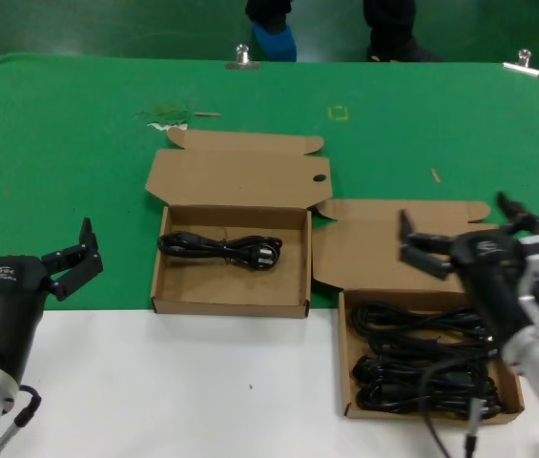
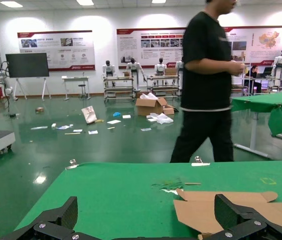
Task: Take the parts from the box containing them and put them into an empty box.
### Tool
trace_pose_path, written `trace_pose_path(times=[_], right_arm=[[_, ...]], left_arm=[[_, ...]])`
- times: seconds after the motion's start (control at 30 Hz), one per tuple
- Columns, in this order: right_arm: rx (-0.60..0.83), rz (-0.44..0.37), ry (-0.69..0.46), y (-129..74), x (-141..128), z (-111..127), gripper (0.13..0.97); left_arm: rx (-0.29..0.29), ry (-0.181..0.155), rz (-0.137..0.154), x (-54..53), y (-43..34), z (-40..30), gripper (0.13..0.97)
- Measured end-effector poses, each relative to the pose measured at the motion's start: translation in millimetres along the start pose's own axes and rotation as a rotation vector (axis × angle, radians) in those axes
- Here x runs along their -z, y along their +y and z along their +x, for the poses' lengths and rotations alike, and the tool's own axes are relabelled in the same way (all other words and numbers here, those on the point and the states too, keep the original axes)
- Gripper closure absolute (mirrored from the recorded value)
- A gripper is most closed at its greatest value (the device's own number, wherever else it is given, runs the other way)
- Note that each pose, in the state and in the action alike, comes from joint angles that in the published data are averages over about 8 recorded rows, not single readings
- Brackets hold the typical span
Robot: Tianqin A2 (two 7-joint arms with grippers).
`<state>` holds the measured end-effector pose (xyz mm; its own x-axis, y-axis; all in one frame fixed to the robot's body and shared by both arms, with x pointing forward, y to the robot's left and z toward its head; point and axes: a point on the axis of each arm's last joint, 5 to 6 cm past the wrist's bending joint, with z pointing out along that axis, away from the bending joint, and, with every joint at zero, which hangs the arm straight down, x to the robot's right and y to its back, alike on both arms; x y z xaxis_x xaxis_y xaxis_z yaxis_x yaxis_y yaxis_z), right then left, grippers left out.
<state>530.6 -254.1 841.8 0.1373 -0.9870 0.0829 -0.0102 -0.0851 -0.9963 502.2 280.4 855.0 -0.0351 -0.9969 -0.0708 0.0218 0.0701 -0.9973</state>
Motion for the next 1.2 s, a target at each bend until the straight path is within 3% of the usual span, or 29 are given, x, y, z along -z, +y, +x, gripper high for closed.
trace_pose_path(times=[0.23, 1.2], right_arm=[[-0.009, 0.017, 0.057, -5.6, 14.3, 13.2, 0.13], [-0.009, 0.018, 0.059, -5.8, 14.9, 13.7, 0.13]], left_arm=[[0.0, 0.0, 0.0, 0.0, 0.0, 0.0, 0.132], [0.0, 0.0, 0.0, 0.0, 0.0, 0.0, 0.132]])
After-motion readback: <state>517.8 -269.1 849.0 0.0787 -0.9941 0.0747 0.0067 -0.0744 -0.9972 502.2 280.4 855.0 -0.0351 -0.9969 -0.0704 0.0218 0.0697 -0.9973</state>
